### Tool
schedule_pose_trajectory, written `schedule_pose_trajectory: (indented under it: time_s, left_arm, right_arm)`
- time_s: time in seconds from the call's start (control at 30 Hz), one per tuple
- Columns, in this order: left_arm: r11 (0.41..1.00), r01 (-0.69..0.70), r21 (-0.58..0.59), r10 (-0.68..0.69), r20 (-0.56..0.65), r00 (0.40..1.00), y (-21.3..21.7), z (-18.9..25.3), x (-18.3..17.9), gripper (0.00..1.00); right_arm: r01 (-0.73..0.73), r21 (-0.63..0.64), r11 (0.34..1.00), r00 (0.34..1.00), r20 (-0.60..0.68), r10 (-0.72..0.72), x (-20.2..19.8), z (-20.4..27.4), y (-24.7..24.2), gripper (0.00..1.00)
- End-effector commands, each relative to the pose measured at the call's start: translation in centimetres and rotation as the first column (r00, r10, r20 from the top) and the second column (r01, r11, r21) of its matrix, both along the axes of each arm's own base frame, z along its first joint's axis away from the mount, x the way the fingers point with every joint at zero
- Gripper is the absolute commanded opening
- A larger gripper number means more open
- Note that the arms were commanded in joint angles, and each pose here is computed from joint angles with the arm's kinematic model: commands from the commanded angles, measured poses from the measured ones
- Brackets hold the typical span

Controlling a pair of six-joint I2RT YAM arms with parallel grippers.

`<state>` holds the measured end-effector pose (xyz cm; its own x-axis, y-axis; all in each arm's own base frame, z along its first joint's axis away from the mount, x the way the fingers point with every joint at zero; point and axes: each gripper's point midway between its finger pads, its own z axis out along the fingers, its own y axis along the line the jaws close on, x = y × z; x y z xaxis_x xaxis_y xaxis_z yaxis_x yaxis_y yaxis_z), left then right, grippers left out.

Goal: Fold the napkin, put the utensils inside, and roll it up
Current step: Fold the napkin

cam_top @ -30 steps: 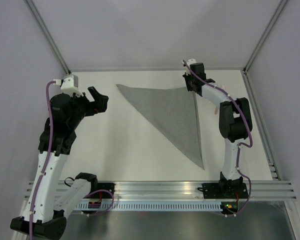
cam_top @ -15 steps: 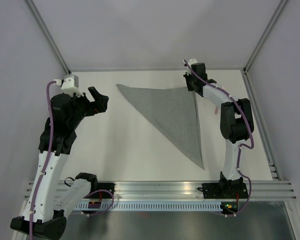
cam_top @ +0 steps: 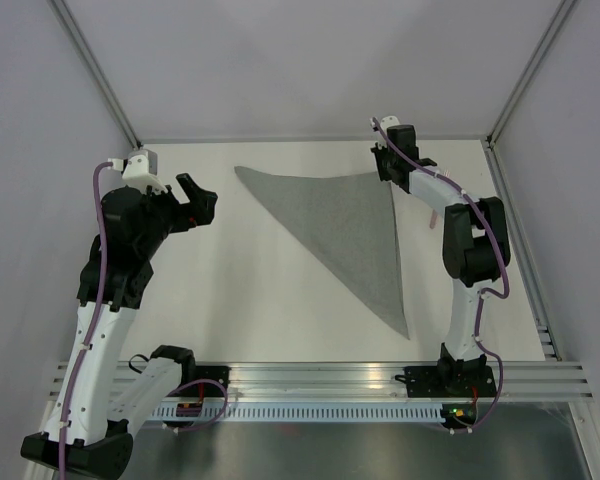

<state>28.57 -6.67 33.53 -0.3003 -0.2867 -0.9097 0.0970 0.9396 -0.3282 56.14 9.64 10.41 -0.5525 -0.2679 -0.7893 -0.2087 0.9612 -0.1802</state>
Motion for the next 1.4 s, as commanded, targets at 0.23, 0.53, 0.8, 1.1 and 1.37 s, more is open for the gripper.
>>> schedule_pose_trajectory:
  time_s: [0.23,0.53,0.8,1.1,1.37]
  left_arm:
    - [0.999,0.02,0.04,-0.021,0.037,0.999,-0.1,0.5,0.2,1.0]
    - [0.999,0.02,0.042,-0.021,0.029,0.999,-0.1,0.3,0.3,1.0]
    - [0.999,0.02,0.039,-0.021,0.027,0.999,-0.1,0.2,0.3,1.0]
    - [0.998,0.027,-0.055,-0.026,0.015,1.0,-1.0,0.4,0.5,1.0]
    - [0.974,0.052,-0.22,-0.053,0.003,0.999,-3.2,-2.6,3.5,1.0]
  right_arm:
    - [0.049,-0.021,0.999,0.999,0.022,-0.049,0.8,-0.3,-2.2,0.01]
    - [0.062,-0.042,0.997,0.998,0.004,-0.062,1.0,-1.5,-2.6,0.01]
    - [0.08,-0.068,0.994,0.996,-0.023,-0.082,1.5,-3.3,-3.2,0.01]
    - [0.107,-0.046,0.993,0.994,-0.006,-0.108,2.3,-1.4,-3.6,0.55]
    - [0.23,-0.042,0.972,0.971,-0.062,-0.232,0.4,0.2,-7.3,0.58]
